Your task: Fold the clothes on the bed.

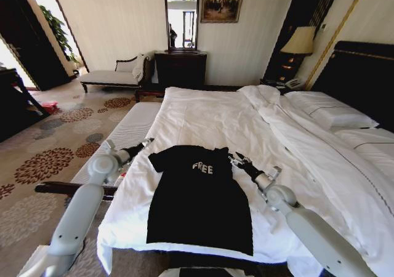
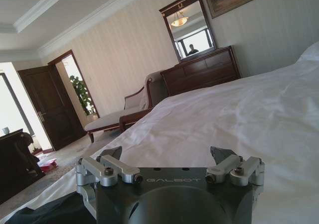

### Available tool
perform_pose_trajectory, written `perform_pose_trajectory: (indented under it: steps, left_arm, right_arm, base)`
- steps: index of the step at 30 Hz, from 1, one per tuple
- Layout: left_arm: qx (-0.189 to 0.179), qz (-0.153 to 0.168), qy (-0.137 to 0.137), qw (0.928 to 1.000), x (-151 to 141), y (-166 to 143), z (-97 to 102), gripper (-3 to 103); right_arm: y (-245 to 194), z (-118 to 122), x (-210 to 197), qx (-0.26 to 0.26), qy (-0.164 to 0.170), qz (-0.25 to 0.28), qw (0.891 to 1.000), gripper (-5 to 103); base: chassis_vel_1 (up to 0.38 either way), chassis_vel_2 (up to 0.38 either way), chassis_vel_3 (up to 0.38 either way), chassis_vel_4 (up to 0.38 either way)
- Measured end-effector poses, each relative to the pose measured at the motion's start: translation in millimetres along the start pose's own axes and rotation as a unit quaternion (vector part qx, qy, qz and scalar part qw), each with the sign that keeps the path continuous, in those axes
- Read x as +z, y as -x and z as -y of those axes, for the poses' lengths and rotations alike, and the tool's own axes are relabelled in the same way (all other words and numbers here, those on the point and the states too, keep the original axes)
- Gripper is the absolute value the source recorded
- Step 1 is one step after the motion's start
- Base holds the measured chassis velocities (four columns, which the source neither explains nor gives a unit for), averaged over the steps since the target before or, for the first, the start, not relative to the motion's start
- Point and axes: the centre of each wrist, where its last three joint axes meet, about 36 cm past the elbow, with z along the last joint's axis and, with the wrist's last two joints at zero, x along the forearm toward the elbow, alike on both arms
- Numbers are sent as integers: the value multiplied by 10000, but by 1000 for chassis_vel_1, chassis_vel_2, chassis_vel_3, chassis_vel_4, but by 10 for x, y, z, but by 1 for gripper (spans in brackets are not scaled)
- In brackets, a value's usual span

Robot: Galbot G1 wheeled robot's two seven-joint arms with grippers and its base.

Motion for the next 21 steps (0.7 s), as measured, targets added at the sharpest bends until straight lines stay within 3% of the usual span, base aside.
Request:
perform_pose_trajectory:
  steps: [8, 20, 21]
  left_arm:
    - [-170, -241, -63, 9995, 191, 182, -203, 100]
    - [-232, -189, -66, 9995, 391, 465, -242, 102]
    - [-212, -177, -76, 9996, 413, 500, -229, 98]
  right_arm:
    - [-50, 121, 38, 346, 23, -74, 9994, 100]
    - [-28, 180, 81, 621, 47, -199, 9979, 100]
    - [-29, 184, 91, 641, 49, -214, 9977, 100]
  base:
    - [0, 0, 0, 0]
    - [0, 0, 0, 0]
    - [0, 0, 0, 0]
